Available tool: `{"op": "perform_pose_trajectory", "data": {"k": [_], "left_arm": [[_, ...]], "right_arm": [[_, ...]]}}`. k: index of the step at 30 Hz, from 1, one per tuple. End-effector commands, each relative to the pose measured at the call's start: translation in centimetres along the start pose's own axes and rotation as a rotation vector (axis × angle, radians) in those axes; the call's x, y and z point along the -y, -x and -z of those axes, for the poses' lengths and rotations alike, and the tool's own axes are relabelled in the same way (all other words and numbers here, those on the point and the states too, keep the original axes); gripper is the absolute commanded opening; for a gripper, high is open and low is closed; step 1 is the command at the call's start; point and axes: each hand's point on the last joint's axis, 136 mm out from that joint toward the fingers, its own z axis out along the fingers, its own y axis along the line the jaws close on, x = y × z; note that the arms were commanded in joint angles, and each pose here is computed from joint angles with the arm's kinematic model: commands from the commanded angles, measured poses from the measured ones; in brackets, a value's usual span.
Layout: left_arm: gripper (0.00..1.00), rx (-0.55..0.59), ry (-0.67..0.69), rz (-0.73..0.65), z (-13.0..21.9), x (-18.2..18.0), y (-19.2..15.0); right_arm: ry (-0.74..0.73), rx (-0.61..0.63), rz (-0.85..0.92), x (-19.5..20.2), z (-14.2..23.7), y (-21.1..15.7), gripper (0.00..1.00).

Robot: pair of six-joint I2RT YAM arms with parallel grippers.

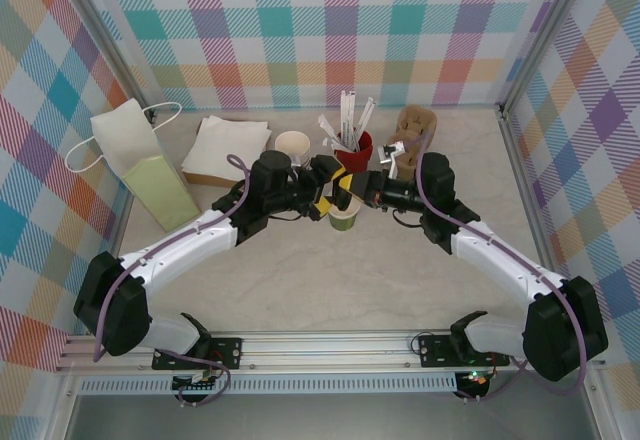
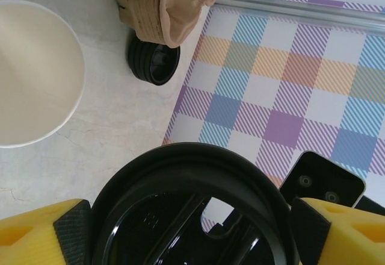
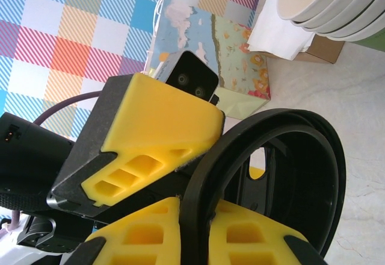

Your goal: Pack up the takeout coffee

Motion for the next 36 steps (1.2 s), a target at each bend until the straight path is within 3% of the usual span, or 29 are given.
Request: {"op": "perform_pose_trajectory", "data": {"k": [1,14,22,36], "left_arm": [[0.85,-0.026,-0.035,0.006,-0.3,0.4,-0.6],[0.7,-0.028,-0.053,0.021,-0.2,0.7,-0.7],[0.78,-0.039,-0.07,0.026,-0.1,1.5,-0.9],[0.81,-0.071,-0.111,0.031,0.0,3.0,-1.6]], "right_arm": [[0.046,0.016,0.035,-1.4,-0.1,0.5,0.08],[0.033,0.019,0.014,-0.9,-0.4,0.3,0.08],[0.031,0.015,0.009,-0.6,-0.6,0.1,0.07],[0.029,0.01,0.006,-0.2,-1.0,0.0,0.07]]}}
